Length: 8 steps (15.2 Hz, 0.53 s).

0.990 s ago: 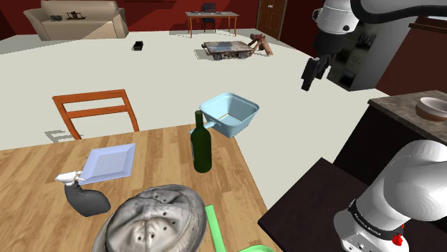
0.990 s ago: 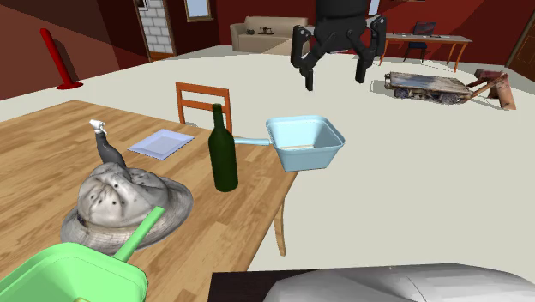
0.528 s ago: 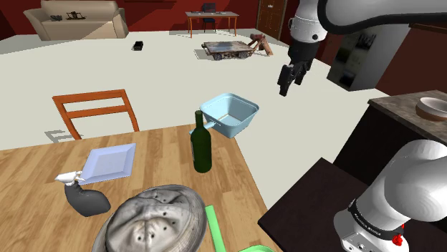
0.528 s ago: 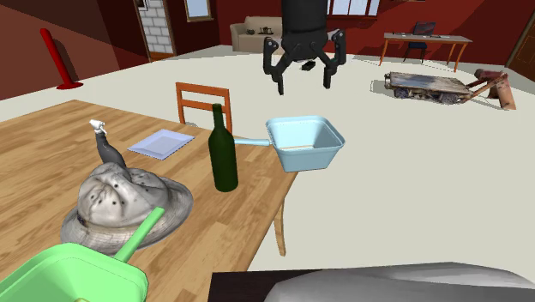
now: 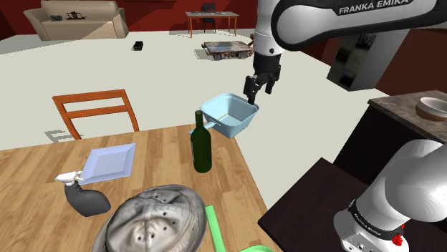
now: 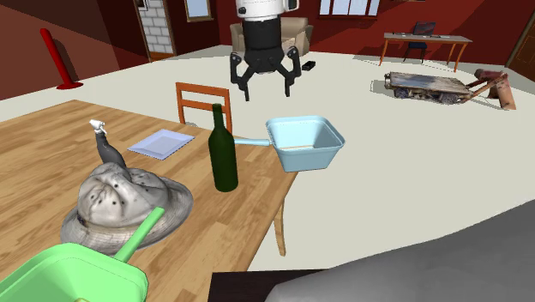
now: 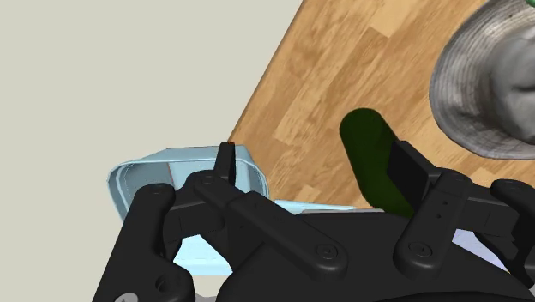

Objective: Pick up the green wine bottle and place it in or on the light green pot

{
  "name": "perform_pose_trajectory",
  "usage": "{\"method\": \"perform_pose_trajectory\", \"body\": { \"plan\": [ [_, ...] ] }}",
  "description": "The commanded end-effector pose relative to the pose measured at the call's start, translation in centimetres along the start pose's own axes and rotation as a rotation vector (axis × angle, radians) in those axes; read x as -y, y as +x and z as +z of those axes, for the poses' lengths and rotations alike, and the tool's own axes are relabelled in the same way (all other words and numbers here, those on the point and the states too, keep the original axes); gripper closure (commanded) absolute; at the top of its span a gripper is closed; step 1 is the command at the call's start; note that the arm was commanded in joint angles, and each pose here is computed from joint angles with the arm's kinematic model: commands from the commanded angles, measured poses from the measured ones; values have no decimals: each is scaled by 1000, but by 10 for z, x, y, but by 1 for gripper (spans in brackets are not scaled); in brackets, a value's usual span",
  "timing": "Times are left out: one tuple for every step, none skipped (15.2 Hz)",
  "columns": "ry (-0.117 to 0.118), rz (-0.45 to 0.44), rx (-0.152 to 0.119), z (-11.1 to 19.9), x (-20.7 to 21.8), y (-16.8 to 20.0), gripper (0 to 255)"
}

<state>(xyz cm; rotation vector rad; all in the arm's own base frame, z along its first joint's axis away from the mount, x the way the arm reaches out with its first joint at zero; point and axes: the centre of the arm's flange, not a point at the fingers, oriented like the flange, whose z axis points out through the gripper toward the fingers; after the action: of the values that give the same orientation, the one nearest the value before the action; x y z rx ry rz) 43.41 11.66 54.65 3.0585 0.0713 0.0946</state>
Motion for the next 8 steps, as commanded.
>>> {"method": "perform_pose_trajectory", "body": {
  "plan": [
    [5, 8, 3, 6, 19, 19, 0],
    [7, 12, 5, 10, 27, 28, 0],
    [9, 15, 6, 14, 36, 37, 0],
    [12, 19, 8, 18, 45, 46, 0],
    [14, 23, 10, 22, 53, 55, 0],
    [16, 26, 11, 26, 62, 64, 0],
    [18, 30, 13, 30, 70, 73, 0],
    [20, 33, 15, 35, 79, 83, 0]
  ]
}}
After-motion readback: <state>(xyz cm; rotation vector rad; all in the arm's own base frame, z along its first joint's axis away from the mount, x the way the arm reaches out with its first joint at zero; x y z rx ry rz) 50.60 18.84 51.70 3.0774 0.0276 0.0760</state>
